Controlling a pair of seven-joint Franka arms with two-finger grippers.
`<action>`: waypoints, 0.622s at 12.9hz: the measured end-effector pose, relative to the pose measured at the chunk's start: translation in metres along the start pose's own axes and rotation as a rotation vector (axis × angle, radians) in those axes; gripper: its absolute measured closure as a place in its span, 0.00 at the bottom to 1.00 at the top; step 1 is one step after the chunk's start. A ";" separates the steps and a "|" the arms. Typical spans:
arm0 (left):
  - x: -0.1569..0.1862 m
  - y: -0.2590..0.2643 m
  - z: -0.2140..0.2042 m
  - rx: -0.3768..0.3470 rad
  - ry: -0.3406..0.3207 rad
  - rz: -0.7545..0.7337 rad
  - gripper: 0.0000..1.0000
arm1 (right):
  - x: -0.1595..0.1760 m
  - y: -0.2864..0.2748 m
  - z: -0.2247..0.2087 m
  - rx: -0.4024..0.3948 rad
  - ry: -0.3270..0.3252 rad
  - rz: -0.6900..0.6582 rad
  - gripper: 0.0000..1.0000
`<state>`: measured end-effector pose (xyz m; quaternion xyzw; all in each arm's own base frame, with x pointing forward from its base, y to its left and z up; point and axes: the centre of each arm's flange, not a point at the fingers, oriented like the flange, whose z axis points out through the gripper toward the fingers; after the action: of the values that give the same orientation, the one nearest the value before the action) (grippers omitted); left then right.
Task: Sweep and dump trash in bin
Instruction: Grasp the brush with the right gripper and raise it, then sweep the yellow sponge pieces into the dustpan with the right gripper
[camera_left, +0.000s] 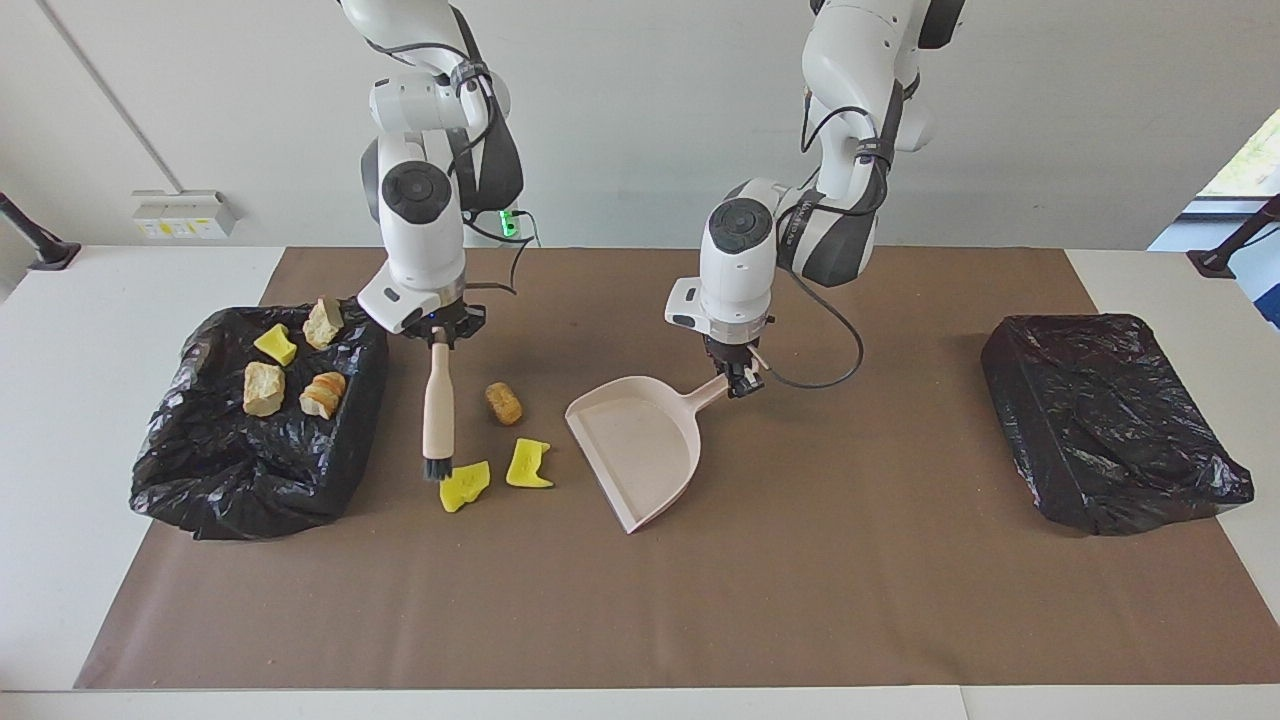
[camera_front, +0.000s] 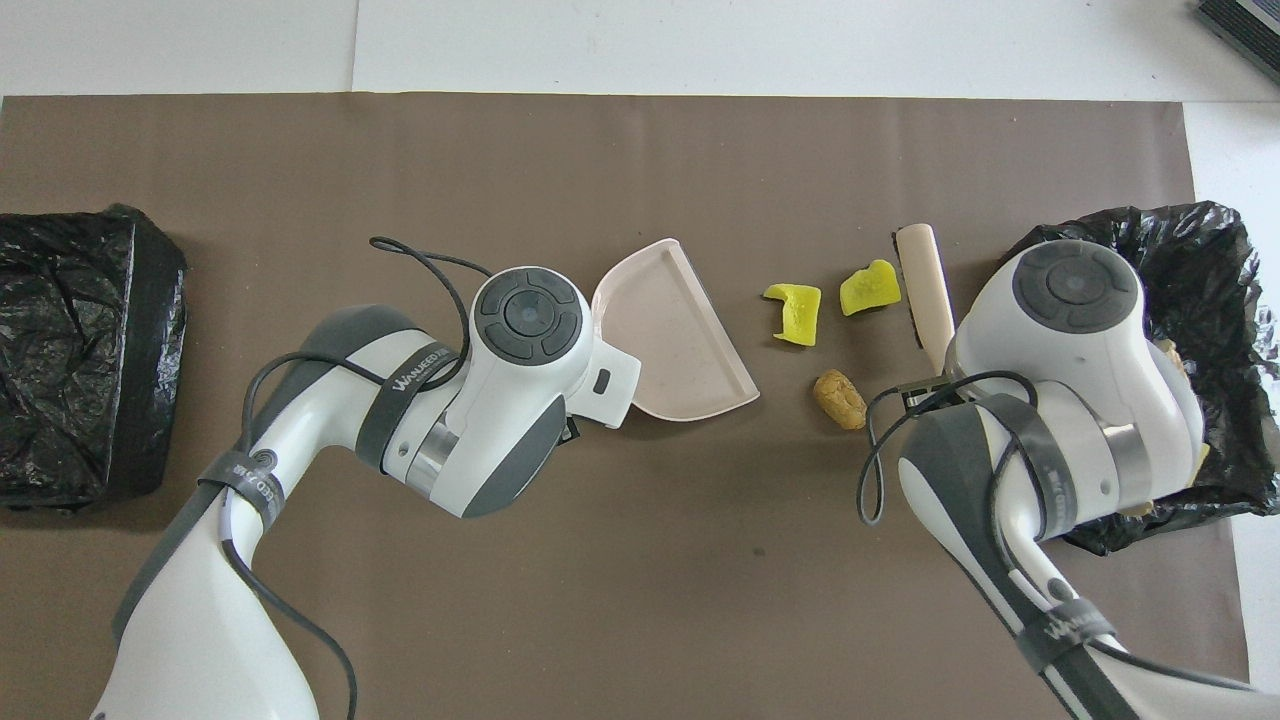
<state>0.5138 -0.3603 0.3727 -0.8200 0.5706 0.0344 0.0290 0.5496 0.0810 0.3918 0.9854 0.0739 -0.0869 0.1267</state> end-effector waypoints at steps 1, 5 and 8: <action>0.001 0.006 0.001 -0.002 -0.003 0.016 0.68 | 0.016 0.004 0.012 -0.048 -0.010 -0.035 0.73; -0.003 0.029 0.004 -0.010 -0.019 0.047 0.68 | 0.049 0.002 0.036 -0.096 -0.021 -0.103 0.73; -0.005 0.033 0.004 -0.012 -0.023 0.054 0.68 | 0.049 -0.039 0.050 0.028 -0.061 -0.119 0.73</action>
<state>0.4809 -0.3667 0.3684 -0.8041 0.5919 0.0480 0.0296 0.5835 0.1109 0.3253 0.9778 0.1272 -0.1255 0.1096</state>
